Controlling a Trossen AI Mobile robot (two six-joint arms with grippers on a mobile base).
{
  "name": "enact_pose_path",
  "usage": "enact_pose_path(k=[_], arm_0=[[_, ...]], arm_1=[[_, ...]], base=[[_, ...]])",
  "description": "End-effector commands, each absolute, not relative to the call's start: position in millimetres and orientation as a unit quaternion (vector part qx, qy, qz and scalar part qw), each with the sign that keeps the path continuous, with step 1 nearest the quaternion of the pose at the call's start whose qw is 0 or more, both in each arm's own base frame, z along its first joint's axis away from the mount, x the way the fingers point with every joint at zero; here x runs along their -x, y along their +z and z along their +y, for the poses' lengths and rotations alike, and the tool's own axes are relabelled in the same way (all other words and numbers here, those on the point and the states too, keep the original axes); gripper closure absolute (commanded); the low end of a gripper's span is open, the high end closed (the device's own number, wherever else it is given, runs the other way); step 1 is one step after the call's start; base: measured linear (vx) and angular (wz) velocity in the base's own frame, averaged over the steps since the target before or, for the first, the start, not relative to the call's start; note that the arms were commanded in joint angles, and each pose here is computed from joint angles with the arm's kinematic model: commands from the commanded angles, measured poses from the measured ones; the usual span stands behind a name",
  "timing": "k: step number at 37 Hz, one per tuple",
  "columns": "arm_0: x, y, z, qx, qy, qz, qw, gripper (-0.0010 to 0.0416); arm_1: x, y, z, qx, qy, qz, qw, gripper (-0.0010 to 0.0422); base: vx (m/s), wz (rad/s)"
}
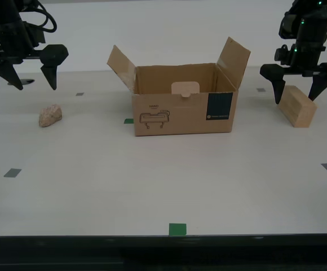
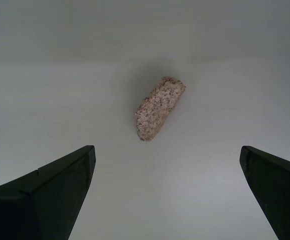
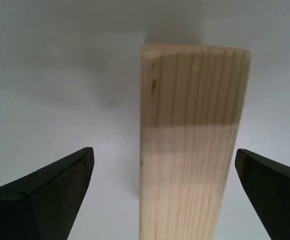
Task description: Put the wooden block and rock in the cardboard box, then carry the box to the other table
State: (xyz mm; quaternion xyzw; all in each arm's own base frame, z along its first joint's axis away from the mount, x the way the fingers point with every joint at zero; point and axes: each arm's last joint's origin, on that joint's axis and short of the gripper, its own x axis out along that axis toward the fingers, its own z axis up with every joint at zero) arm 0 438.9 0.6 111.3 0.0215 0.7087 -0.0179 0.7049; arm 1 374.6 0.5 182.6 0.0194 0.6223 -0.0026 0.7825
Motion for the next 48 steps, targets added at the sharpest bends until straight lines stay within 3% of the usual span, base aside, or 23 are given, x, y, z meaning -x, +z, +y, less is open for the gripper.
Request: enact_pose_path(k=[1, 14, 34, 48], arm_0=[[-436.9, 105.4, 0.5, -0.022, -0.02, 0.709, 0.705, 0.0012], [-424.2, 82.9, 2.6, -0.02, -0.019, 0.718, 0.696, 0.0012], [-424.5, 83.9, 3.4, -0.021, -0.02, 0.716, 0.697, 0.0012], [-423.9, 84.0, 4.2, -0.025, -0.024, 0.718, 0.695, 0.0012]], arm_1=[[-374.8, 182.7, 0.4, -0.02, -0.003, 0.622, 0.783, 0.0016], [-375.9, 182.9, 0.5, -0.02, -0.003, 0.617, 0.786, 0.0016], [-399.2, 192.1, 3.4, -0.063, 0.005, 0.512, 0.857, 0.0016], [-394.6, 182.6, 4.1, -0.062, 0.005, 0.521, 0.852, 0.0016]], base=[[0.0, 0.0], [0.0, 0.0], [0.0, 0.0], [0.0, 0.0]])
